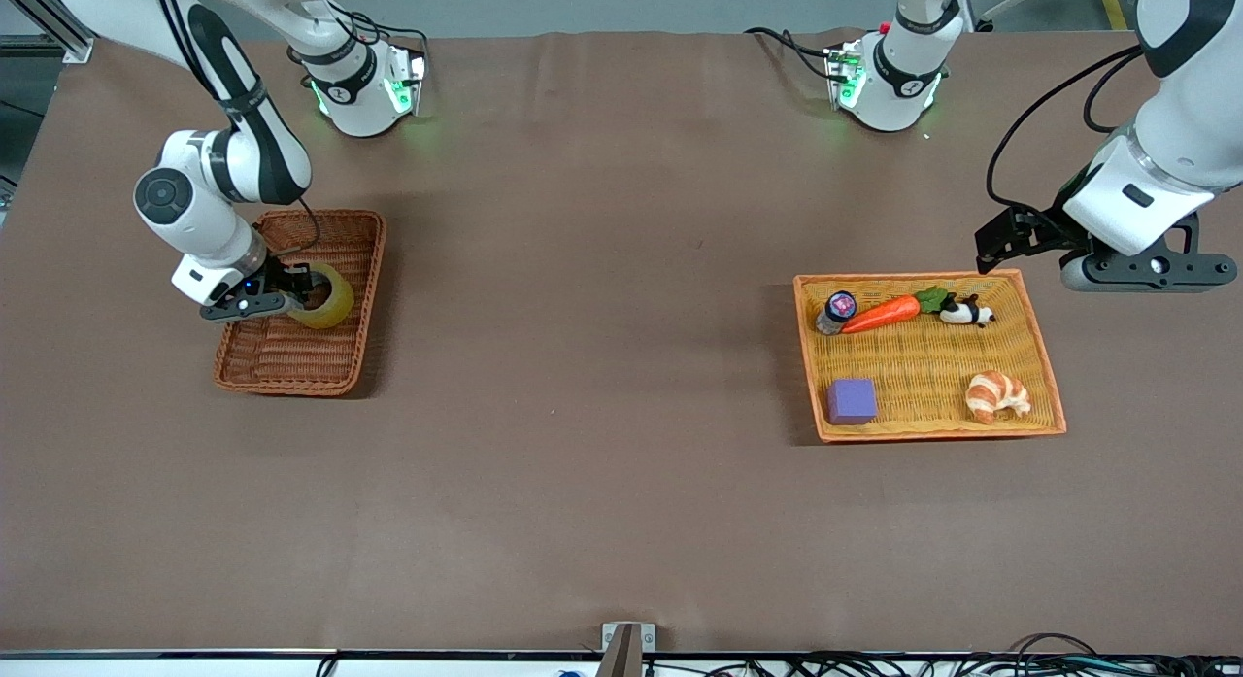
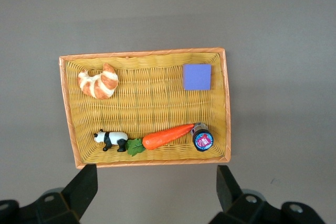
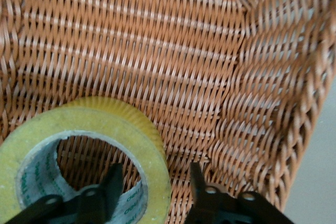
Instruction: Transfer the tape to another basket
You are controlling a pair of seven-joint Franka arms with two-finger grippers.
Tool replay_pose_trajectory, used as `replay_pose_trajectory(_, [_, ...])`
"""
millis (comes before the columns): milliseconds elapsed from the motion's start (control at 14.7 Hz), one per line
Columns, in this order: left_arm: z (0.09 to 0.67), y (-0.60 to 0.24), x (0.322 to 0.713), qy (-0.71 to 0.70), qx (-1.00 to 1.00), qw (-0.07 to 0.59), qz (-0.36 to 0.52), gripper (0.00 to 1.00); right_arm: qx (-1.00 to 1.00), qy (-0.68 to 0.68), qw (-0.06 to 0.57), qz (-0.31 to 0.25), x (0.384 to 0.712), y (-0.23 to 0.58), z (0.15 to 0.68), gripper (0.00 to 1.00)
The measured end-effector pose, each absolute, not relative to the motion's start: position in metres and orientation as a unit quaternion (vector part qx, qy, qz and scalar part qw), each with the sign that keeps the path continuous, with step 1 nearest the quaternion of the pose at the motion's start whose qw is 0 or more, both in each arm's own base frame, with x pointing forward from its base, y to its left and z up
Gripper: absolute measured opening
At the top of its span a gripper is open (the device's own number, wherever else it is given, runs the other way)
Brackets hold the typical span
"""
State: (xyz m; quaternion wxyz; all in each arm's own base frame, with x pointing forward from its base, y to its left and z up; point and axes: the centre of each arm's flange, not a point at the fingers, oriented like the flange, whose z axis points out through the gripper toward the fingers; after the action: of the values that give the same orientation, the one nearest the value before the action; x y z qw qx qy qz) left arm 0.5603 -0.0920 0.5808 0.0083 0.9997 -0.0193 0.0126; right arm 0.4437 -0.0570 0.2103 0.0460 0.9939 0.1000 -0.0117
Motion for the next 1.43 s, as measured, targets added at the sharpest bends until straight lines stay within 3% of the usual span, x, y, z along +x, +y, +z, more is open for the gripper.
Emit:
replay_pose_trajectory(205, [0.580, -0.092, 0.561, -0.019, 1.000, 0.008, 0.013, 1.00, 0.994, 0.091, 0.051, 0.010, 0.473, -0.063, 0.262, 0.96])
replay_pose_trajectory(273, [0.580, -0.092, 0.561, -0.019, 1.000, 0.008, 0.013, 1.00, 0.994, 0.088, 0.054, 0.026, 0.484, -0.066, 0.288, 1.00])
replay_pose_trajectory(409, [0.580, -0.092, 0.561, -0.019, 1.000, 0.008, 0.013, 1.00, 0.994, 0.079, 0.057, 0.048, 0.500, -0.070, 0.340, 1.00])
replay_pose_trajectory(750, [0.579, -0.092, 0.562, -0.019, 1.000, 0.008, 0.012, 1.00, 0.999, 0.018, 0.033, 0.021, 0.541, -0.033, 0.475, 1.00])
replay_pose_trajectory(1023, [0.579, -0.092, 0.562, -0.019, 1.000, 0.008, 0.012, 1.00, 0.999, 0.011, 0.029, 0.020, 0.548, -0.023, 0.594, 1.00])
replay_pose_trajectory(1227, [0.579, -0.092, 0.562, -0.019, 1.000, 0.008, 0.012, 1.00, 0.999, 0.008, 0.028, 0.030, 0.551, -0.017, 0.645, 1.00])
replay_pose_trajectory(1432, [0.579, -0.092, 0.562, -0.019, 1.000, 0.008, 0.012, 1.00, 0.999, -0.031, 0.020, 0.032, 0.557, -0.004, 0.655, 1.00])
